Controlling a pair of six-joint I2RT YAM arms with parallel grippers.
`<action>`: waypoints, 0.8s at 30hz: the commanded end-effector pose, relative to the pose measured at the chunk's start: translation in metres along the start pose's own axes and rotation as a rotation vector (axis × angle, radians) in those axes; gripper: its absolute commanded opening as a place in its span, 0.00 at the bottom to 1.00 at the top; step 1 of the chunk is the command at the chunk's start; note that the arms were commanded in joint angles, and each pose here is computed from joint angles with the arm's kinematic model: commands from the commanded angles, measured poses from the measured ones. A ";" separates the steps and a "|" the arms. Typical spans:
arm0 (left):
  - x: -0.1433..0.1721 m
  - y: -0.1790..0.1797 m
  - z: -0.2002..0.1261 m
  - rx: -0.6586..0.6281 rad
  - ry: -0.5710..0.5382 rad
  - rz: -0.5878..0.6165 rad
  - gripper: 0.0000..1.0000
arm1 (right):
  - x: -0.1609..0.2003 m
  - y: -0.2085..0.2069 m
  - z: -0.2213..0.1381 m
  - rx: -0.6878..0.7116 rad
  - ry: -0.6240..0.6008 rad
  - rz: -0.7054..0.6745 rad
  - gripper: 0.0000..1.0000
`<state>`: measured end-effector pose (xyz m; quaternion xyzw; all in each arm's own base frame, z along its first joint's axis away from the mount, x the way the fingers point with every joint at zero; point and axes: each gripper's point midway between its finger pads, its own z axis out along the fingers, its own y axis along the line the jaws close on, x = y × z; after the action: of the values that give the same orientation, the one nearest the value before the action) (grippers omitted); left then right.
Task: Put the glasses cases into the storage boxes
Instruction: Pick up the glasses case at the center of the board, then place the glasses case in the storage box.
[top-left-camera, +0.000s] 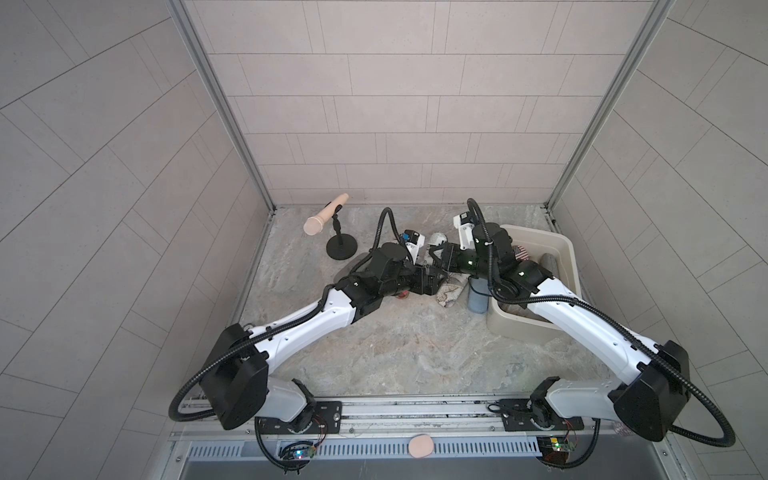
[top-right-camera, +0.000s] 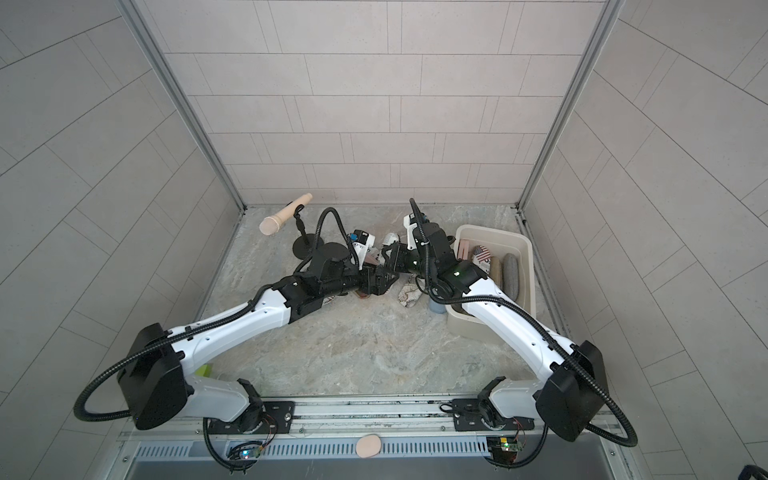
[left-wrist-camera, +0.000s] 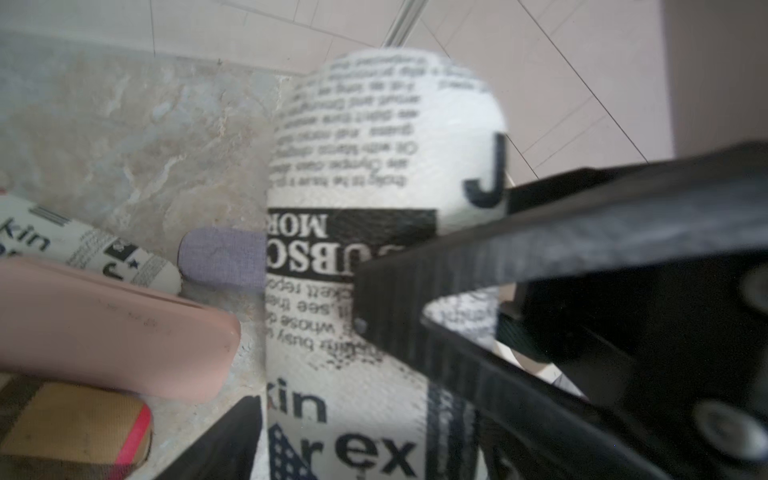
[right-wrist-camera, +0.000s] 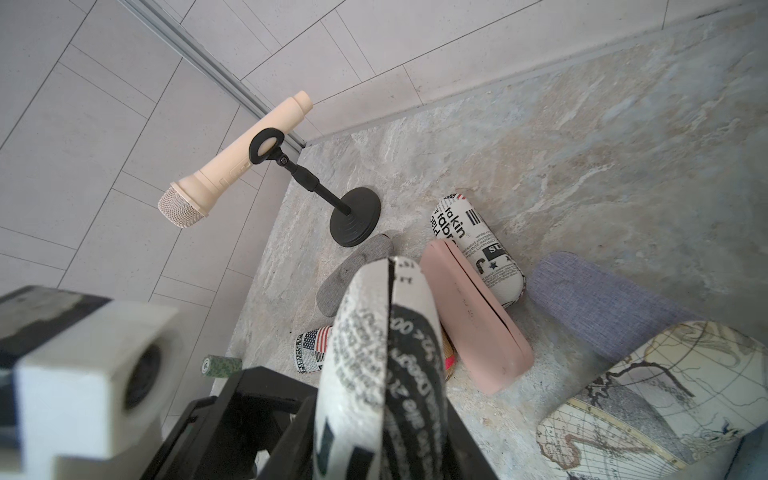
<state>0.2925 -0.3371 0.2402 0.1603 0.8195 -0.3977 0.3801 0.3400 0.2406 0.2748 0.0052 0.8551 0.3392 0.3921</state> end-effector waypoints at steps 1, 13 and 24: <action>-0.027 -0.020 -0.019 0.066 -0.113 0.047 1.00 | -0.023 0.010 -0.021 0.012 -0.091 -0.021 0.25; -0.046 0.003 -0.048 -0.098 -0.246 0.063 1.00 | -0.095 -0.050 -0.105 0.329 -0.262 -0.135 0.23; -0.043 0.017 -0.044 -0.170 -0.224 0.049 1.00 | -0.074 -0.185 -0.154 0.681 -0.107 -0.040 0.24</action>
<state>0.3034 -0.2947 0.2840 0.1071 0.7916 -0.3527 0.4874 0.3361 -0.0095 0.3255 0.1579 0.8625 0.0302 0.4798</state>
